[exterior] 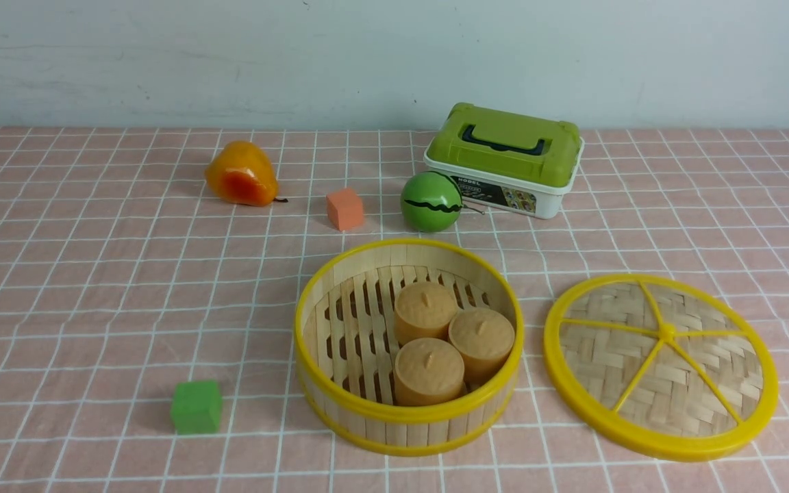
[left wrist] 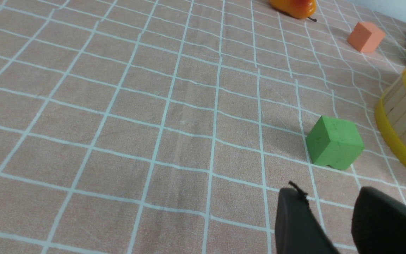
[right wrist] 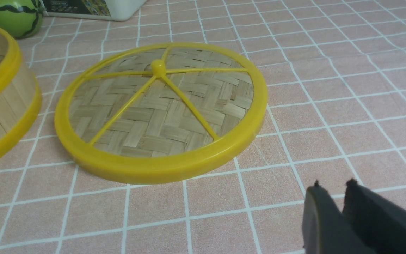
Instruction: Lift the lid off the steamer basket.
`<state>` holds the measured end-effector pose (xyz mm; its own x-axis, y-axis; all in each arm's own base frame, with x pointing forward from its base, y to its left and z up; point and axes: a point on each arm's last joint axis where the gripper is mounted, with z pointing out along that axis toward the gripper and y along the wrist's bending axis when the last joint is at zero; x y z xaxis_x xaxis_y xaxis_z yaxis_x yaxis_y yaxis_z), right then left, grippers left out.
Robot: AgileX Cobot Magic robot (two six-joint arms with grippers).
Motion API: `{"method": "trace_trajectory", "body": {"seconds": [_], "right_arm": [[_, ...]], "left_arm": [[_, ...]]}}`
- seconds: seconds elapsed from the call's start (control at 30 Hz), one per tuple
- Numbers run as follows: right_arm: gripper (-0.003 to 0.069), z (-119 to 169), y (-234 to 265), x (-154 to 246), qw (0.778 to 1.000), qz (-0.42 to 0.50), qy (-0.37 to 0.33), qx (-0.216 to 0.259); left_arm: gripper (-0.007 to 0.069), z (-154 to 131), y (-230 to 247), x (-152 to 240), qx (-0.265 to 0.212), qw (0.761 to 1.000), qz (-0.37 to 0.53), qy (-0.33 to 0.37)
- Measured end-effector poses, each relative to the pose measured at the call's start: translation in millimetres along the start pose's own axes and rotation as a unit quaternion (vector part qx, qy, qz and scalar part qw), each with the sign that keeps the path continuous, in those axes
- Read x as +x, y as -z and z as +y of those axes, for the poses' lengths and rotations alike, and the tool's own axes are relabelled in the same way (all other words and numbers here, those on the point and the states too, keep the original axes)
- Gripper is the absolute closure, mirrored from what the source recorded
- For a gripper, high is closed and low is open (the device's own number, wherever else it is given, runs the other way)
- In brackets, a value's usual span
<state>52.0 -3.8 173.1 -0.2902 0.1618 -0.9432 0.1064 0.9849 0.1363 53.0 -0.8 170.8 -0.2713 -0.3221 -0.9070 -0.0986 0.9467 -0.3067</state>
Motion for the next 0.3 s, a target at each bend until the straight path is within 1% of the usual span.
{"method": "trace_trajectory", "body": {"seconds": [0.3], "right_arm": [[0.0562, 0.0, 0.0, 0.0, 1.0, 0.0, 0.0, 0.0]], "left_arm": [[0.0386, 0.0, 0.0, 0.0, 0.0, 1.0, 0.0, 0.0]]}}
